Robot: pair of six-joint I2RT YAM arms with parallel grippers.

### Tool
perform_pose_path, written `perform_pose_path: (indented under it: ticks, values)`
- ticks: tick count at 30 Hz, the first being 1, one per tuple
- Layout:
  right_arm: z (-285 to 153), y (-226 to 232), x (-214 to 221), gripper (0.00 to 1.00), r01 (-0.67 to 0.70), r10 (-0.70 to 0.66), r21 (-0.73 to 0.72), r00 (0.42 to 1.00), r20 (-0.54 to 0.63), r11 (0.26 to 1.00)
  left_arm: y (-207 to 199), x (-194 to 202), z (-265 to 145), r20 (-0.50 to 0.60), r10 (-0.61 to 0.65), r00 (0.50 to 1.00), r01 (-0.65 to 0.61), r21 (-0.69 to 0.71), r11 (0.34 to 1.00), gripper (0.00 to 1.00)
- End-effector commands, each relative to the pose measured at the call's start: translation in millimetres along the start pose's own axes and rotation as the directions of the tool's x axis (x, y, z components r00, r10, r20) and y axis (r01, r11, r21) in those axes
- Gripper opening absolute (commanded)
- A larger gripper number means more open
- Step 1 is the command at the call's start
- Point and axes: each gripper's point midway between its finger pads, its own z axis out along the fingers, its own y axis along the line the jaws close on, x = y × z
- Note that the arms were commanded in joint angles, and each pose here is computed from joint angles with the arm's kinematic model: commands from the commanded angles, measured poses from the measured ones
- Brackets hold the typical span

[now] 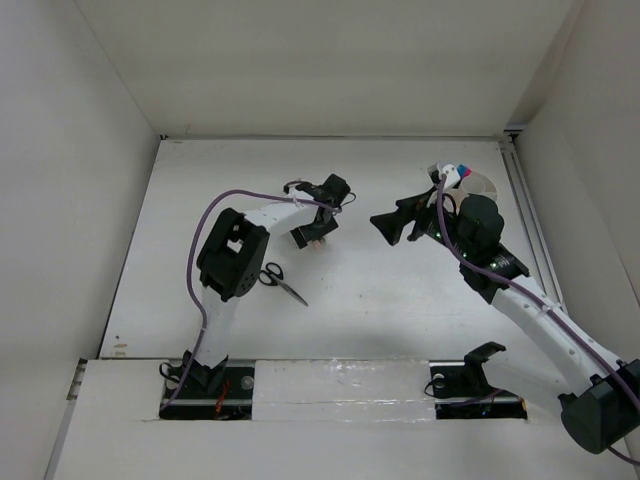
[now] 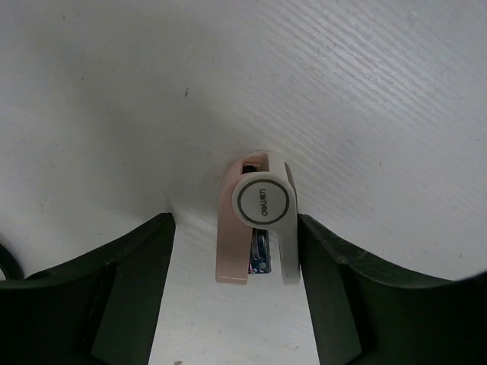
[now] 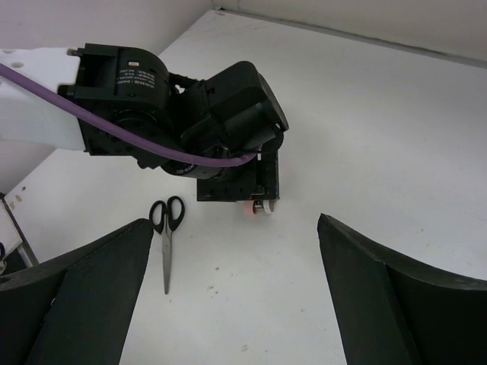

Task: Sort the stationery into containers
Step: Pick up the stapler from the center of the board.

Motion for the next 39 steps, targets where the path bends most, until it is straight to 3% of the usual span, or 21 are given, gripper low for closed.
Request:
perform_pose_path:
  ticks: [1, 6, 7, 8, 9, 15, 19, 24, 25, 28, 31, 33, 39]
  values:
    - [-2.4, 10.1, -15.3, 0.95, 0.015, -0.013, -0.044, 0.998, 0.060, 0.999, 3.7, -6.9, 1.4, 0.025, -0.021, 0.999, 0.022, -0.038, 0.999, 0.60]
    - [-4.7, 10.6, -15.7, 0.94, 0.019, -0.015, -0.055, 0.998, 0.066, 0.998, 6.4, 2.9, 11.3, -0.021, -0.012, 1.000, 0.011, -0.044, 0.999, 0.30]
    - [-4.8, 8.4, -14.3, 0.94, 0.020, -0.016, -0.056, 0.998, 0.067, 0.998, 5.4, 3.6, 14.0, -0.018, -0.003, 1.000, 0.003, -0.035, 0.999, 0.11]
    - [-7.1, 10.4, -17.3, 0.94, 0.014, -0.010, -0.059, 0.997, 0.077, 0.998, 2.4, 5.0, 13.6, -0.028, -0.007, 1.000, 0.007, -0.022, 1.000, 0.02]
    - [-6.6, 11.9, -15.5, 0.94, 0.019, -0.013, -0.072, 0.997, 0.082, 0.997, 5.7, 2.9, 13.1, -0.037, -0.017, 0.999, 0.016, -0.023, 1.000, 0.00]
    - [-9.1, 6.7, -2.5, 0.91, -0.011, 0.016, -0.071, 0.998, 0.063, 0.997, -19.2, -11.3, -18.7, -0.020, 0.000, 1.000, 0.003, 0.167, 0.986, 0.00]
    - [-12.9, 3.5, 9.3, 0.89, -0.058, 0.066, -0.087, 0.993, 0.093, 0.995, -36.5, -30.0, -68.6, -0.002, -0.033, 0.999, 0.032, 0.347, 0.937, 0.00]
    - [-15.1, 11.8, 6.0, 0.85, -0.118, 0.152, -0.160, 0.964, 0.220, 0.980, -55.8, -45.4, -149.7, 0.027, -0.108, 0.994, 0.074, 0.562, 0.824, 0.00]
    - [-14.0, 9.2, 21.4, 0.85, -0.158, 0.190, -0.156, 0.958, 0.214, 0.975, -58.5, -47.1, -159.5, 0.014, -0.123, 0.992, 0.091, 0.594, 0.800, 0.00]
    - [-20.1, 20.2, 4.7, 0.84, -0.231, 0.287, -0.191, 0.888, 0.359, 0.954, -64.0, -45.2, -187.8, -0.057, -0.167, 0.984, 0.159, 0.693, 0.703, 0.00]
    - [-16.2, 20.0, 2.3, 0.85, -0.248, 0.290, -0.153, 0.858, 0.424, 0.957, -64.0, -42.3, -207.1, -0.086, -0.176, 0.981, 0.181, 0.741, 0.646, 0.00]
    - [-5.5, 34.1, -0.7, 0.85, -0.218, 0.266, -0.161, 0.868, 0.420, 0.963, -68.4, -42.6, -219.7, -0.098, -0.178, 0.979, 0.189, 0.764, 0.618, 0.00]
    - [16.5, 56.8, -8.4, 0.85, -0.188, 0.268, -0.223, 0.866, 0.421, 0.957, -71.7, -34.3, -230.6, -0.110, -0.148, 0.983, 0.178, 0.773, 0.610, 0.00]
